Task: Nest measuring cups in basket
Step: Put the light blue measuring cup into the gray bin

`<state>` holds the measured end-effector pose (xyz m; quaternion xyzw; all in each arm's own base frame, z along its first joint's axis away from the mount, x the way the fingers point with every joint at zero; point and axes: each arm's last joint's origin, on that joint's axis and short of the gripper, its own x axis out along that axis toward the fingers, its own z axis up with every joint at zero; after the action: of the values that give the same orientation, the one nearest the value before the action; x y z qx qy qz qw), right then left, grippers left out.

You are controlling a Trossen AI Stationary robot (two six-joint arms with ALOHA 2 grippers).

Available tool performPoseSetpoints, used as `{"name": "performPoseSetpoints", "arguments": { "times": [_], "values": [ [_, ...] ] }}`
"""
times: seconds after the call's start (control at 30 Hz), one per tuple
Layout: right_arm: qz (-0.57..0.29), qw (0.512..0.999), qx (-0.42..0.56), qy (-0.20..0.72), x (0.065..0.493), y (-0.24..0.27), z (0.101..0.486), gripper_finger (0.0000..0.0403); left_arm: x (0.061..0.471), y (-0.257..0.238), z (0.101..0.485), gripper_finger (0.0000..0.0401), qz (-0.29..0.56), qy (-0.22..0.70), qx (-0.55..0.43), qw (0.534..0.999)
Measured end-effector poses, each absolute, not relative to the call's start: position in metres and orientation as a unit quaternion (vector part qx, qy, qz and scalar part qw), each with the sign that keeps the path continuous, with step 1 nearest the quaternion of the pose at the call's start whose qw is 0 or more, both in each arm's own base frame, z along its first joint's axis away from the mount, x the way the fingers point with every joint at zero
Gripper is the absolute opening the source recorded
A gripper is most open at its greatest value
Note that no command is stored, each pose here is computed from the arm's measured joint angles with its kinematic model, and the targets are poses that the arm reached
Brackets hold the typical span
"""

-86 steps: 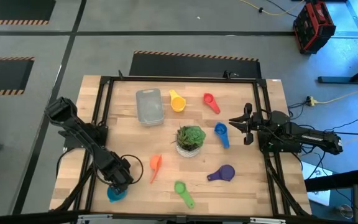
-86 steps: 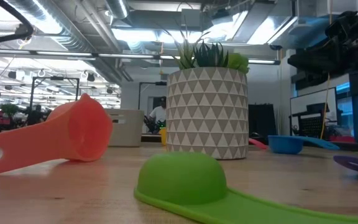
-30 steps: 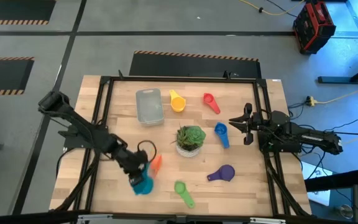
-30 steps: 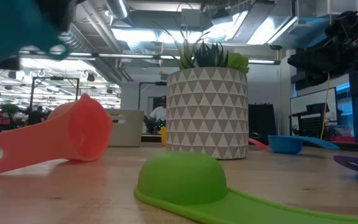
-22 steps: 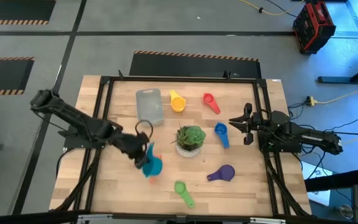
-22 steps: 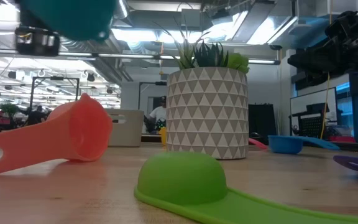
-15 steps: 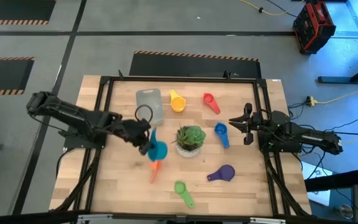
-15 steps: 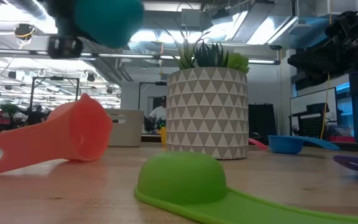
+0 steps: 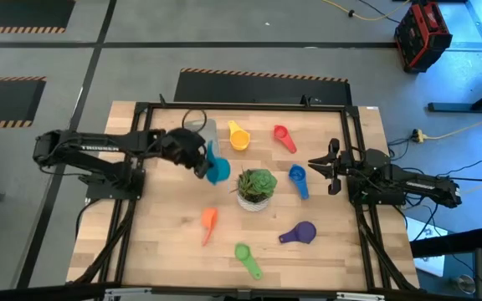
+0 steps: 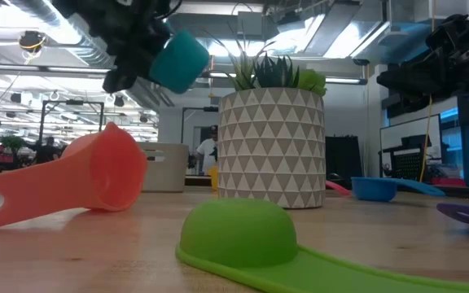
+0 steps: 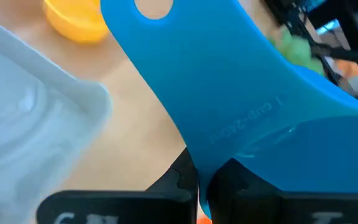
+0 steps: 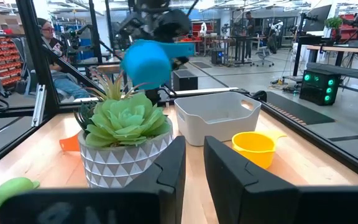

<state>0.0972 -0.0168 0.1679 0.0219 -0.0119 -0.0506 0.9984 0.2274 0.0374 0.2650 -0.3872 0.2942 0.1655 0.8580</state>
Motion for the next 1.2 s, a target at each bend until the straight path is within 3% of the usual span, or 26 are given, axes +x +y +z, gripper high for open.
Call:
{"name": "performPoseSetpoints", "arguments": {
  "times": [0.3, 0.53, 0.73, 1.2],
  "values": [
    [-0.050, 0.998, 0.022, -0.012, 0.097, -0.017, 0.168, 0.0064, 0.220, 0.076, 0.333, 0.0005, 0.211, 0.284, -0.303, 0.885],
    [-0.050, 0.998, 0.022, -0.012, 0.097, -0.017, 0.168, 0.0064, 0.223, 0.094, 0.365, 0.0005, 0.253, 0.350, -0.279, 0.858],
    [-0.050, 0.998, 0.022, -0.012, 0.097, -0.017, 0.168, 0.0064, 0.237, 0.109, 0.361, 0.0005, 0.282, 0.437, -0.279, 0.807],
    [-0.050, 0.998, 0.022, -0.012, 0.097, -0.017, 0.168, 0.0064, 0.263, 0.141, 0.311, 0.0005, 0.287, 0.568, -0.268, 0.723]
  ]
}}
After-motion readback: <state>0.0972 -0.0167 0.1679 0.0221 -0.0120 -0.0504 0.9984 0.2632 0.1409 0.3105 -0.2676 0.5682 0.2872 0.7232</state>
